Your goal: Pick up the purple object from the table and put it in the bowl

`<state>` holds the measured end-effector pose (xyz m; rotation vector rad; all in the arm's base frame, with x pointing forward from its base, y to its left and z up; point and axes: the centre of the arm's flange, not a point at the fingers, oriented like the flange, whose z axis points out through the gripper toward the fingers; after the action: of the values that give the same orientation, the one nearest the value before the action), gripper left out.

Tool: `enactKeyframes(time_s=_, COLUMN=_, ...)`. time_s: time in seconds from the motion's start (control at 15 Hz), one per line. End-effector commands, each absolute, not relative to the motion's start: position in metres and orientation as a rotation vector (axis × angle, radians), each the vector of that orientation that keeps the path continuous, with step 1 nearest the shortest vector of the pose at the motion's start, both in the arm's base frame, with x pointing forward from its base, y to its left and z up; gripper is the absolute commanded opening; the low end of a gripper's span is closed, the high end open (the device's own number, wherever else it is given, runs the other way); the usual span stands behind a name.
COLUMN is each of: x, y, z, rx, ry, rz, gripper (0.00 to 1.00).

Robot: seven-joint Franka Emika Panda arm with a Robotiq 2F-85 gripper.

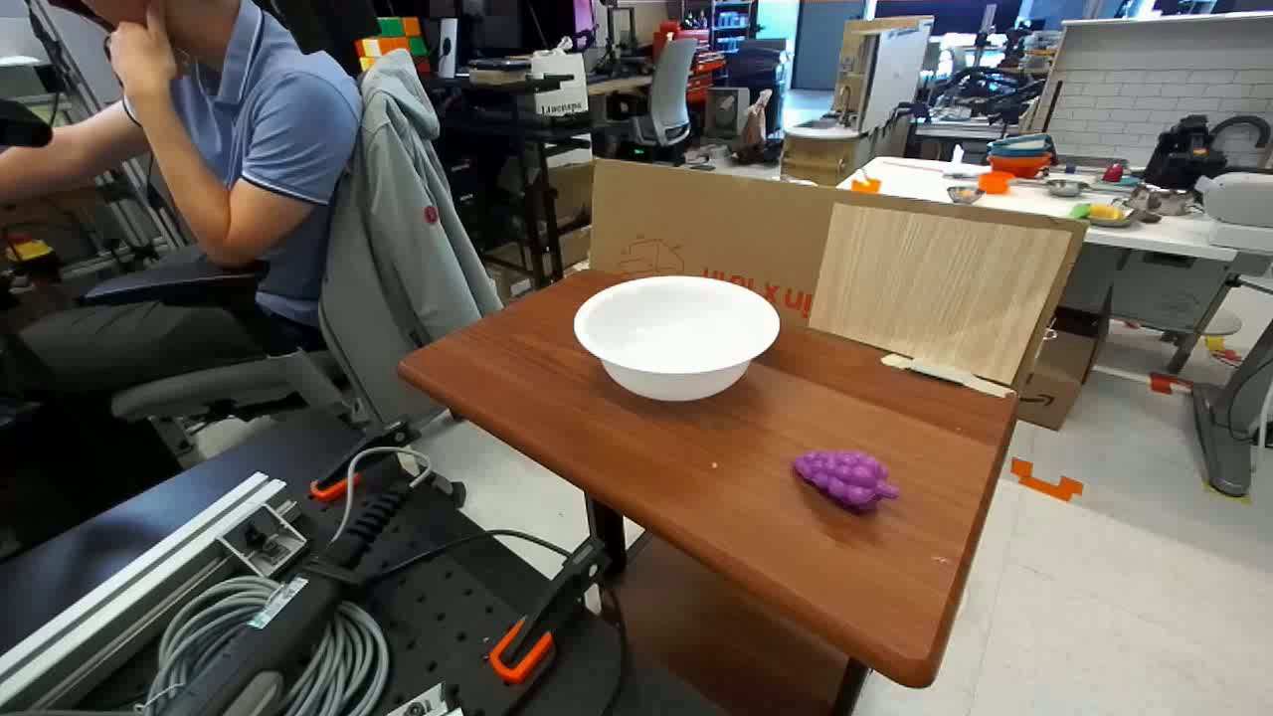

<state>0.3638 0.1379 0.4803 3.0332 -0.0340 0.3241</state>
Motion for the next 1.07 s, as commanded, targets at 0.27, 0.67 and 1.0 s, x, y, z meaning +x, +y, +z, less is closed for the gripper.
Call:
enactKeyframes(time_s=0.27, x=0.364, y=0.138, z=0.480, rx=3.033, ry=-0.034, rz=0.324, gripper=1.00)
enactKeyframes(time_s=0.67, x=0.360, y=0.136, z=0.483, rx=3.047, ry=0.206, rz=0.256, gripper=1.00)
enactKeyframes(time_s=1.0, x=0.351, y=0.103, z=0.489, rx=3.029, ry=0.614, rz=0.298, gripper=1.00)
